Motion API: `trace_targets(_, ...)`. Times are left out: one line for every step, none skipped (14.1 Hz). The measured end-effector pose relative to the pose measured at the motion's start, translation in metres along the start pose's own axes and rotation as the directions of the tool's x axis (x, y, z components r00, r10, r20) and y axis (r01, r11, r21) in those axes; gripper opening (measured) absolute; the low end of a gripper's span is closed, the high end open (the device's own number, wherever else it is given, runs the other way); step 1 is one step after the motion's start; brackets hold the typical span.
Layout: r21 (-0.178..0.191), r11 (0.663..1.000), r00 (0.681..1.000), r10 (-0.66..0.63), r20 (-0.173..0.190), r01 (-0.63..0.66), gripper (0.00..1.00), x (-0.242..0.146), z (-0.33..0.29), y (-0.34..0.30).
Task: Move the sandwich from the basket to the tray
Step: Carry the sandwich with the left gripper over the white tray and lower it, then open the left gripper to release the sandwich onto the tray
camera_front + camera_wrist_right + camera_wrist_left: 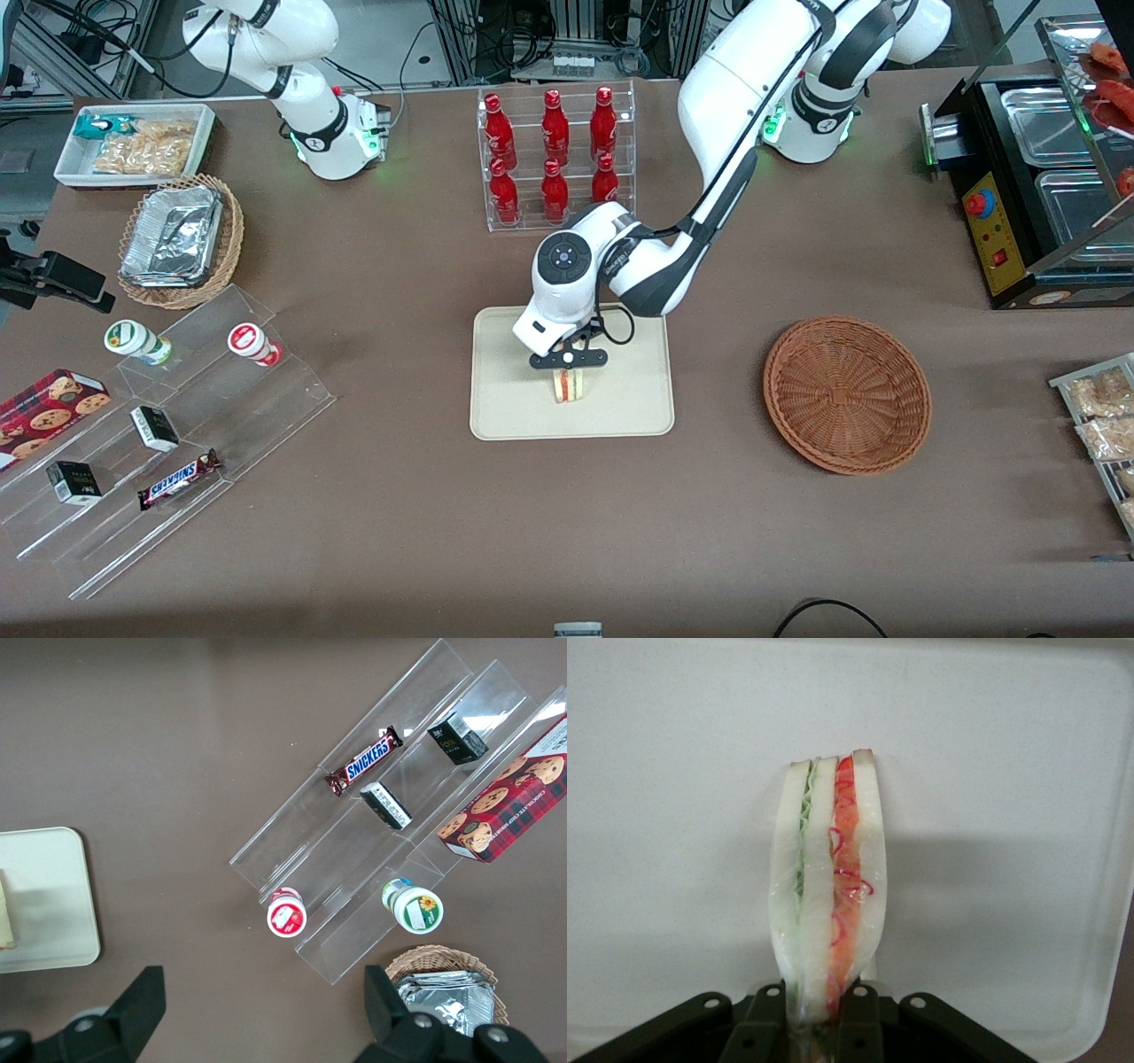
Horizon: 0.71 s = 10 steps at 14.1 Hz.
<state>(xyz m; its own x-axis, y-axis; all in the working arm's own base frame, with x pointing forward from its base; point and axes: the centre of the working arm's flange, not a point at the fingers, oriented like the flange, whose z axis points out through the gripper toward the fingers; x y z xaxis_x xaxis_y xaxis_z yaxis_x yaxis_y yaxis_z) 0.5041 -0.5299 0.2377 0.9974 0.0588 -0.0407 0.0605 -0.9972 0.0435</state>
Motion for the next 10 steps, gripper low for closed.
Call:
trace_targets(-0.005,1.000,1.000,-0.004,-0.005,0.004,0.31,0.002,-0.003,0.001)
trace_targets(-0.012,1.000,1.000,-0.007,-0.012,0.007,0.42,0.004,-0.008,0.002)
trace_targets(-0.020,1.000,1.000,-0.009,-0.021,0.009,0.50,0.007,-0.015,0.003)
trace_targets(-0.026,1.000,1.000,-0.010,-0.028,0.010,0.62,0.009,-0.025,0.004)
trace_targets(-0.026,1.000,0.999,-0.011,-0.032,0.010,0.70,0.010,-0.037,0.005)
trace_targets(-0.023,1.000,0.999,-0.011,-0.033,0.010,0.79,0.011,-0.050,0.005)
trace_targets(-0.019,1.000,0.999,-0.012,-0.035,0.011,0.91,0.011,-0.066,0.003)
trace_targets(-0.011,1.000,0.999,-0.014,-0.035,0.014,0.99,0.011,-0.084,0.000)
trace_targets(0.008,1.000,0.999,-0.021,-0.032,0.021,1.00,0.011,-0.103,-0.007)
trace_targets(0.024,0.999,0.999,-0.030,-0.032,0.031,1.00,0.013,-0.123,-0.015)
